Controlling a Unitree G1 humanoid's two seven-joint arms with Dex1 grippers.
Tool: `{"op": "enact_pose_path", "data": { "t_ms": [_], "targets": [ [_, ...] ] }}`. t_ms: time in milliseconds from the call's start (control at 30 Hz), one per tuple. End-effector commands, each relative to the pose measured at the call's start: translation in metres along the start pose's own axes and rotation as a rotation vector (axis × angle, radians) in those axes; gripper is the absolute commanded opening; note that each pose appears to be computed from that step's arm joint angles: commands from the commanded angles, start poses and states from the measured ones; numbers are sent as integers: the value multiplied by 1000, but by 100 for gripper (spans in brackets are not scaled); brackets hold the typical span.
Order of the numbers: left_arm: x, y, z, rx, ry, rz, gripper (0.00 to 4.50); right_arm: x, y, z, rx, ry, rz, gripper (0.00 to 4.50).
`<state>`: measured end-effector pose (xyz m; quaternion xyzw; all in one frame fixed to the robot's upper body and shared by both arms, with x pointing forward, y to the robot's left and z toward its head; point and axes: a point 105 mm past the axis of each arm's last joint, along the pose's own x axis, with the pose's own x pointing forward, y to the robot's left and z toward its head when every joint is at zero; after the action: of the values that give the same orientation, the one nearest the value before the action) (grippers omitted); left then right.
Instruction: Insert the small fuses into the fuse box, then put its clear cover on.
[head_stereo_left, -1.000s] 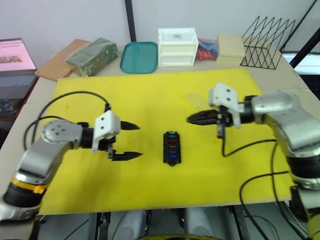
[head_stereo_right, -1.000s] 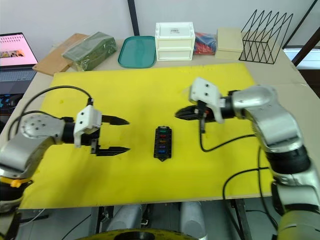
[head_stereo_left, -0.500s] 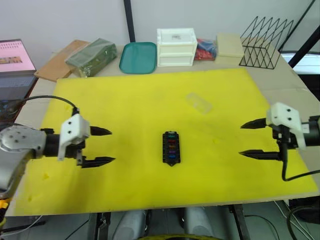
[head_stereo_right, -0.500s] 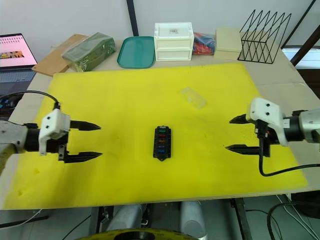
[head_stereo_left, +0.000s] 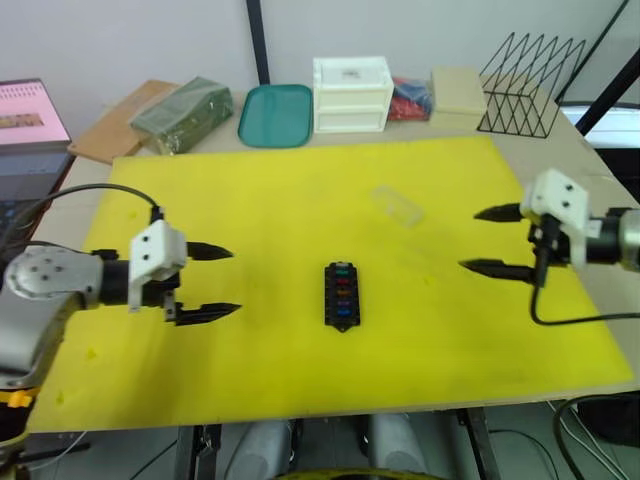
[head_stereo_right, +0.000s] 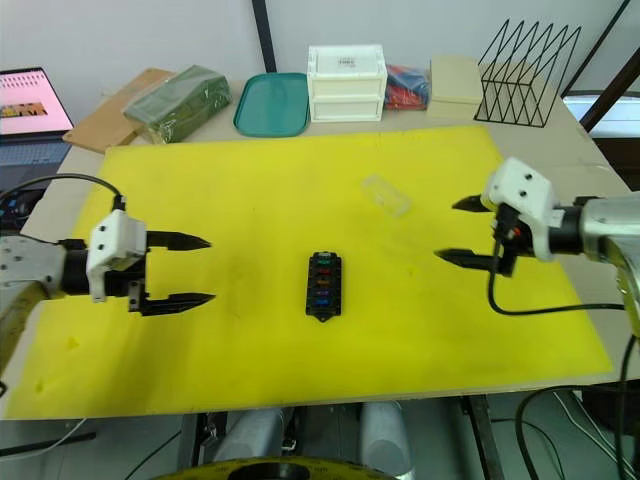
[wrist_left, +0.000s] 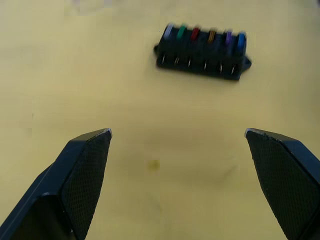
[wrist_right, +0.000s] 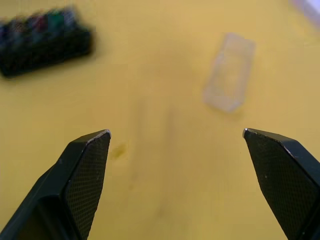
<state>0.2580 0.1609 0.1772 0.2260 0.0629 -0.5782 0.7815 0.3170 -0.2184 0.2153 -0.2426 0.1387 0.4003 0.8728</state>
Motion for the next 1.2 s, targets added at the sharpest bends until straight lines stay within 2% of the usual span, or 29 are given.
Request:
{"op": "enact_pose_path", "data": {
  "t_ms": [33,100,267,333,533,833,933,1133,1200],
  "targets": [
    [15,-6,13,10,-55,-26,450,22,-19,3,111,6,-71,449],
    [21,-9,15,4,-68,-37,450,34,-24,7,143,-4,-77,449],
    [40,-18,21,10,-114,-64,450,86,-38,4,311,42,-85,449],
    [43,-19,21,10,-117,-68,450,96,-40,4,328,51,-76,449],
    [45,-25,18,12,-110,-66,450,116,-41,5,319,58,-50,449],
    [44,-32,14,2,-100,-48,450,130,-39,-12,290,125,-24,449],
    [43,-38,10,-19,-91,-33,450,133,-36,-13,269,127,-12,390],
    [46,-68,-8,-103,-59,5,450,130,-33,-3,223,74,4,187],
    [52,-74,-13,-130,-56,47,450,127,-35,5,204,35,-9,188]
  ]
}}
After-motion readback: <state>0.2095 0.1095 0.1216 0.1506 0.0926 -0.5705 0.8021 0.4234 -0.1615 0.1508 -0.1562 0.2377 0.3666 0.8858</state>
